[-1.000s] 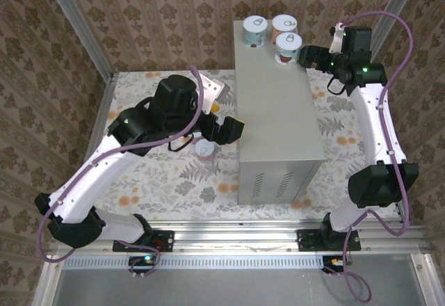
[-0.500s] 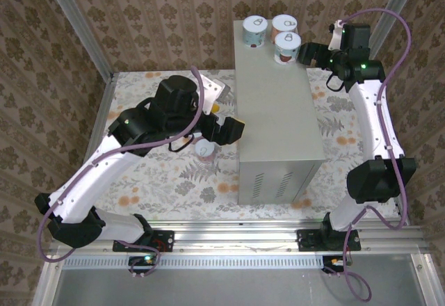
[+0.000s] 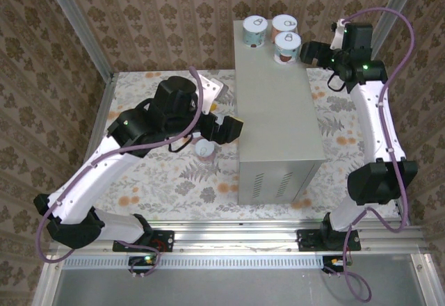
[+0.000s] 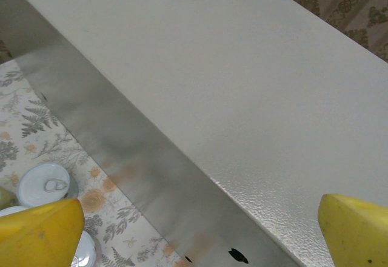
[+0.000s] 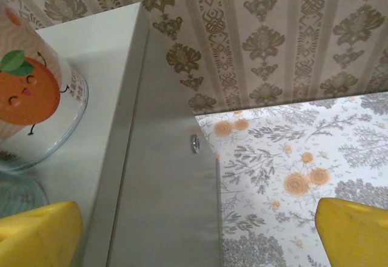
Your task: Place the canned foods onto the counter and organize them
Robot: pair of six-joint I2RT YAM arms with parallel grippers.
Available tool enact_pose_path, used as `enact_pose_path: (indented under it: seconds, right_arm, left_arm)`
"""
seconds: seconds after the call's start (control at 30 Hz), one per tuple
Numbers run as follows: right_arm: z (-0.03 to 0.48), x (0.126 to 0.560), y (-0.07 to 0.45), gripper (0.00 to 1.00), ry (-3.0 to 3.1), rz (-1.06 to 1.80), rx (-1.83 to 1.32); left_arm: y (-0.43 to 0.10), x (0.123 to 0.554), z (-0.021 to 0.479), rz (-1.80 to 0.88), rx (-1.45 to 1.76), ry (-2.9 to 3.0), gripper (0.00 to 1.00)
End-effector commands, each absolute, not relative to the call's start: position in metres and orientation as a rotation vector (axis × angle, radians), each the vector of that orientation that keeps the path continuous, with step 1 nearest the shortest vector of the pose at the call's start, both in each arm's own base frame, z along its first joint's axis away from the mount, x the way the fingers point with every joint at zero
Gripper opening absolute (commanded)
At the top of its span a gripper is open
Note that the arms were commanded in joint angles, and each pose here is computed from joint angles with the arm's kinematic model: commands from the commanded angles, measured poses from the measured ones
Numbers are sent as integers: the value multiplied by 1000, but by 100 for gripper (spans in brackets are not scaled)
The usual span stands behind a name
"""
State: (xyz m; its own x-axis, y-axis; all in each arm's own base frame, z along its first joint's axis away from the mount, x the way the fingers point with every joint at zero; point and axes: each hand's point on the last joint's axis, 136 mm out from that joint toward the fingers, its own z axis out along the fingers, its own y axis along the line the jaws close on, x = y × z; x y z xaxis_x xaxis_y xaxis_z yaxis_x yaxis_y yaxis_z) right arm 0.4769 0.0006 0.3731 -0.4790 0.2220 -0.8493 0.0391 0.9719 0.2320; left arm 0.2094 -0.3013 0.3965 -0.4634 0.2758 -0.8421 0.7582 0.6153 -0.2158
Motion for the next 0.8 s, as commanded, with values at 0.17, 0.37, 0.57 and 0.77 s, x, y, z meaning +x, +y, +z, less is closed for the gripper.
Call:
enact_pose_path:
  seconds: [0.17,0.37,0.57,0.77]
  right_arm:
    - [428,385,6,100,1963,159,144]
    - [432,320,49,100,1992,192,-60]
    - [423,257,117,100,1992,324,-363]
    - [415,211,166,100,1954,422,-623]
  left_arm:
    - [-268,207,401,-639,765,1992,100]
    - [-241,215,382,-545,680,2043,100]
    - [-204,238,345,-421,502,2171,100]
    - [-183,260,290,-360,352,2291,100]
